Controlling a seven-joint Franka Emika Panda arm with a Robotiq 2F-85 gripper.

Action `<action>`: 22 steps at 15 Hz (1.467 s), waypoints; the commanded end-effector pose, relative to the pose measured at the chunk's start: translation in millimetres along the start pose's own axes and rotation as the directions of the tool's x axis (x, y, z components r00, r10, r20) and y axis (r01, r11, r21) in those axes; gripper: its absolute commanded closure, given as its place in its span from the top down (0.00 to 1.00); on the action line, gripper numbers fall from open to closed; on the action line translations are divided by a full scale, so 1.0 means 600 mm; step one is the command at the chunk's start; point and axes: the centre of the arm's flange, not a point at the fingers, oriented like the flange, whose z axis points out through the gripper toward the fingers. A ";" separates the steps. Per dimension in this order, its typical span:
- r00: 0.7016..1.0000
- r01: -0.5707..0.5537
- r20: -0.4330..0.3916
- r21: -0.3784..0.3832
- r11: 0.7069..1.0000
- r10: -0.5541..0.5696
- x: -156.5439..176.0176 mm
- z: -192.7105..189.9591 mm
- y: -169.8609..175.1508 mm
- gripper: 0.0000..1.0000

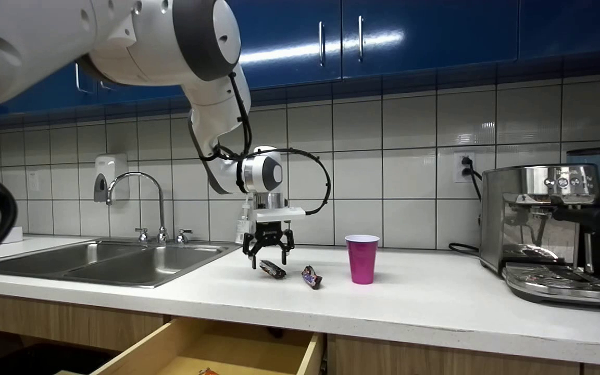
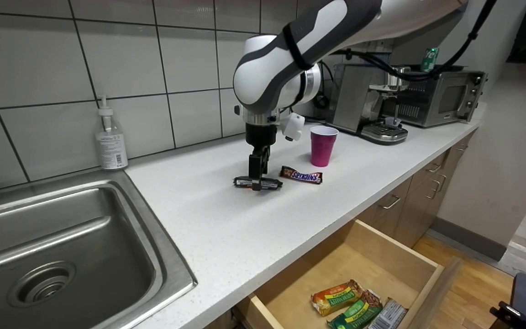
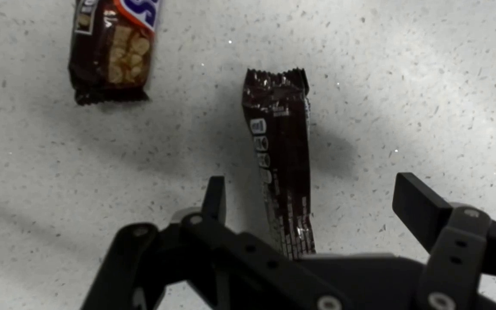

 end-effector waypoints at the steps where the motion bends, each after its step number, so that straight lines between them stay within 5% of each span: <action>1: 1.000 -0.020 0.020 0.008 1.000 0.020 0.019 -0.002 0.013 1.00; 2: 1.000 -0.018 0.023 0.013 1.000 0.018 0.019 0.000 0.014 0.75; 4: 0.999 -0.021 0.024 0.015 1.000 0.020 0.020 0.001 0.015 0.66; 12: 1.000 -0.024 0.000 0.000 1.000 0.024 0.009 -0.017 0.011 0.03; 22: 1.000 0.026 0.004 0.010 1.000 -0.026 -0.056 -0.063 -0.037 0.04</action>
